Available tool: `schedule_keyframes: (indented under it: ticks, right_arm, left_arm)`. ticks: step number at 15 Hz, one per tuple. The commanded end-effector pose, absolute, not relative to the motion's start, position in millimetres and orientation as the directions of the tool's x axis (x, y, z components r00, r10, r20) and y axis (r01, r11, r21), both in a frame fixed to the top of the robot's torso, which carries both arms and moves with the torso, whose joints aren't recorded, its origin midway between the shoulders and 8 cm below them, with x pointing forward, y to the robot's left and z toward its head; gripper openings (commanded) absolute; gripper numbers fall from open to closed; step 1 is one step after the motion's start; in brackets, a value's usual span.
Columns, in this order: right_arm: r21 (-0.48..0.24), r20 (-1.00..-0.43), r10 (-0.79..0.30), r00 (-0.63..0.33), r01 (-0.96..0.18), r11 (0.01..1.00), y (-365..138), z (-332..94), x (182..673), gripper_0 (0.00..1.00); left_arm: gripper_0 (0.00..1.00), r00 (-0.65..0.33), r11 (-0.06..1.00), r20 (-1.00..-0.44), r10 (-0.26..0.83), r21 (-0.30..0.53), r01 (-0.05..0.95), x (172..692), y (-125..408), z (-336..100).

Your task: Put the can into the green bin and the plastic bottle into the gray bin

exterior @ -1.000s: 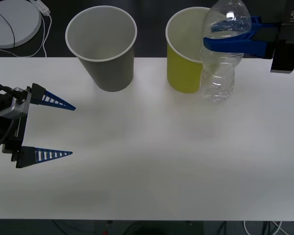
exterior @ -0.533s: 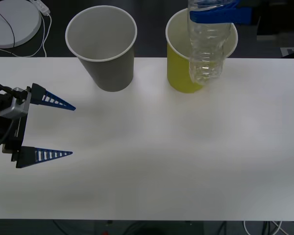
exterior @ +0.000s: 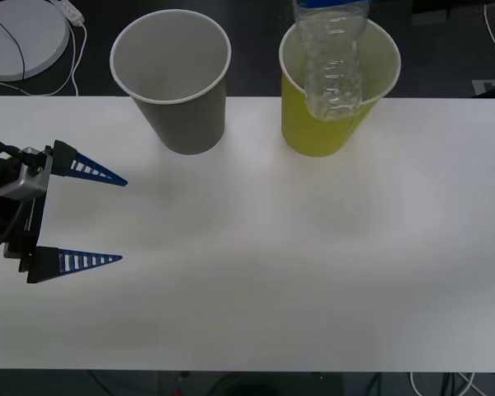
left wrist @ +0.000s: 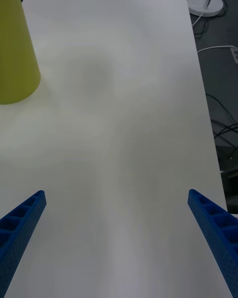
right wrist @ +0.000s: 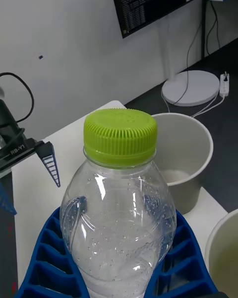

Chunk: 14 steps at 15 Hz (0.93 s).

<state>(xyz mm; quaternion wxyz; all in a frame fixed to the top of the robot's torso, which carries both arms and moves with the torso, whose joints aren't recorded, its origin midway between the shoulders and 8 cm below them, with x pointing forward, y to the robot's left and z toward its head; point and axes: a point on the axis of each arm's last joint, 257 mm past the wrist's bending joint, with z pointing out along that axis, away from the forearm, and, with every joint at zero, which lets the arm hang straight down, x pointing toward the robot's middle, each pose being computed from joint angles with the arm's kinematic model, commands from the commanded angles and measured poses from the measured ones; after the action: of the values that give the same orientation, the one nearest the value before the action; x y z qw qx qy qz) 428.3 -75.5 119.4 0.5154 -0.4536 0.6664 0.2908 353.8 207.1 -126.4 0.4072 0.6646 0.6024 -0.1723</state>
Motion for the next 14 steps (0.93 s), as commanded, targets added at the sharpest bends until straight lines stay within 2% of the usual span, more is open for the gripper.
schedule_keyframes:
  ticks: [1,3,14]
  right_arm:
    - [-0.080,-0.953,-0.297,-0.053,-0.905,0.417,-64,126,441,0.00]
    - [-0.098,-0.953,-0.302,-0.038,-0.902,0.420,-55,130,452,0.00]
    - [-0.082,-0.939,-0.335,-0.078,-0.894,0.440,-3,137,511,0.00]
  left_arm:
    - [1.00,0.215,0.057,-0.720,0.660,0.334,0.941,354,207,-126]
    - [1.00,0.215,0.057,-0.720,0.660,0.334,0.941,354,207,-126]
    - [1.00,0.215,0.057,-0.720,0.660,0.334,0.941,354,207,-126]
